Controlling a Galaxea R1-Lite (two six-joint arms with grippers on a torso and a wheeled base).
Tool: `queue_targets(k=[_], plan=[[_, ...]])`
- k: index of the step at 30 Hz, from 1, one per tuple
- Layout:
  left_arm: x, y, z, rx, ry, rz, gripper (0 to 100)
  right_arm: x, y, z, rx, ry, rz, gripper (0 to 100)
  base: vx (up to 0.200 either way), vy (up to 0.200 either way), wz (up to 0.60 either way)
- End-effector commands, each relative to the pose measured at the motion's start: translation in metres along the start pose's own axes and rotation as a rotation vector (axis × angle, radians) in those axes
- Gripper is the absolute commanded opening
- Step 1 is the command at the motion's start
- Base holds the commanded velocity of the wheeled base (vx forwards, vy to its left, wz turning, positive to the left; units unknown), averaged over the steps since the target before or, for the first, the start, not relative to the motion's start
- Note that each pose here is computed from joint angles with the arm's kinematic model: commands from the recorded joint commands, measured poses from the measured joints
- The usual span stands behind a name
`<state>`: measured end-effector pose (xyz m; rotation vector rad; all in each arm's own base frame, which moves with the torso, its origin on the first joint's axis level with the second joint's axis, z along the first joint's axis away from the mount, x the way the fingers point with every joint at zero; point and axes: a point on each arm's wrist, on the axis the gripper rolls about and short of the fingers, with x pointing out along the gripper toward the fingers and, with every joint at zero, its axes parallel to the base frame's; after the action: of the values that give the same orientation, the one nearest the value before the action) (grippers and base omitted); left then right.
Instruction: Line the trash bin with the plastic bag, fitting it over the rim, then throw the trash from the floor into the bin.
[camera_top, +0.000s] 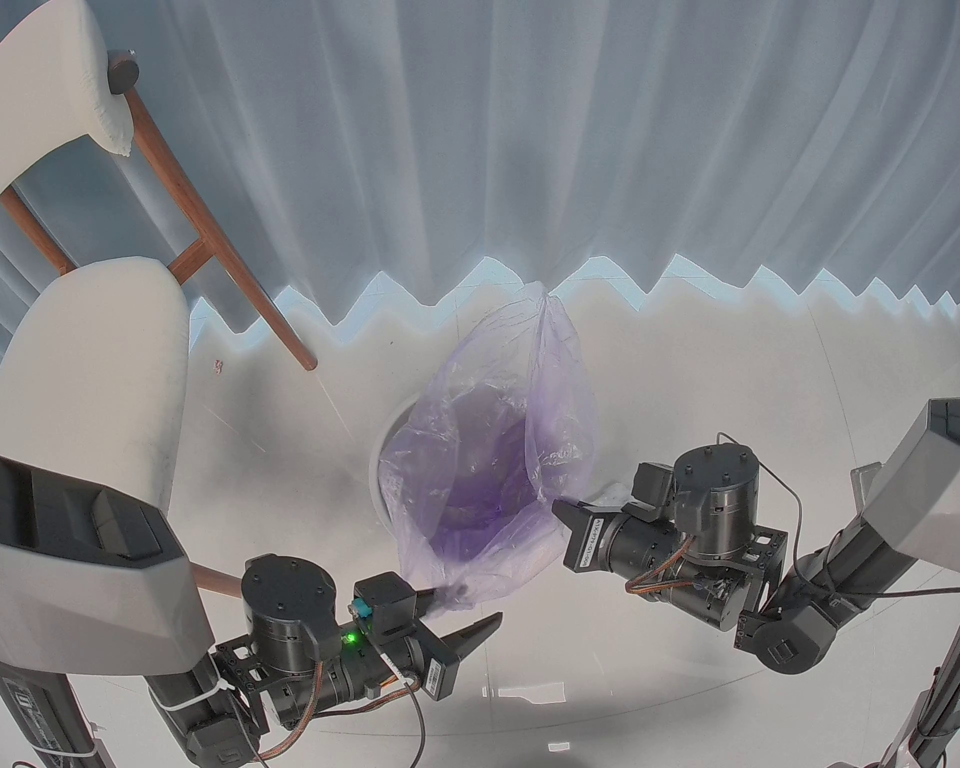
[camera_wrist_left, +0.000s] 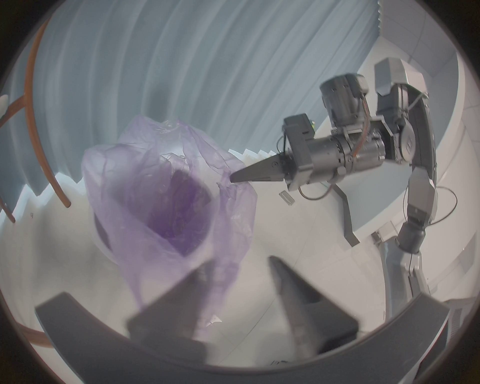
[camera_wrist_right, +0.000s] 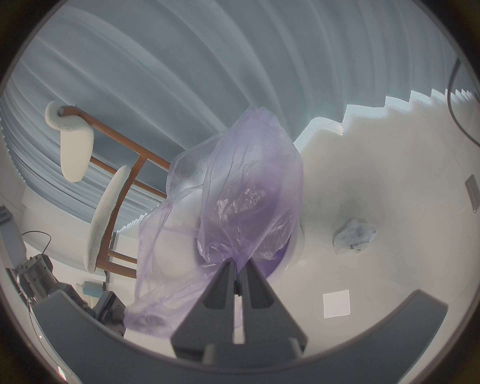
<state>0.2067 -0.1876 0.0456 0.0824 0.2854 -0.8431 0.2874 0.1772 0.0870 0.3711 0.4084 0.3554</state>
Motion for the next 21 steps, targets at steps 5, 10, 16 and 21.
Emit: queue_targets(k=[5, 10, 16, 21], plan=[[-0.021, 0.003, 0.069, -0.143, -0.292, 0.028, 100, -0.003, -0.006, -0.004, -0.03, -0.021, 0.009, 0, 0.0, 0.0, 0.0], [-0.026, 0.03, 0.105, -0.176, -0.433, 0.12, 100, -0.004, -0.008, -0.008, -0.032, -0.007, 0.022, 0, 0.0, 0.0, 0.0], [-0.02, 0.054, 0.108, -0.251, -0.392, 0.226, 100, -0.004, -0.007, -0.008, -0.035, -0.005, 0.026, 0, 0.0, 0.0, 0.0], [-0.019, 0.077, 0.108, -0.357, -0.346, 0.289, 100, -0.004, -0.007, -0.009, -0.036, -0.002, 0.026, 0, 0.0, 0.0, 0.0]])
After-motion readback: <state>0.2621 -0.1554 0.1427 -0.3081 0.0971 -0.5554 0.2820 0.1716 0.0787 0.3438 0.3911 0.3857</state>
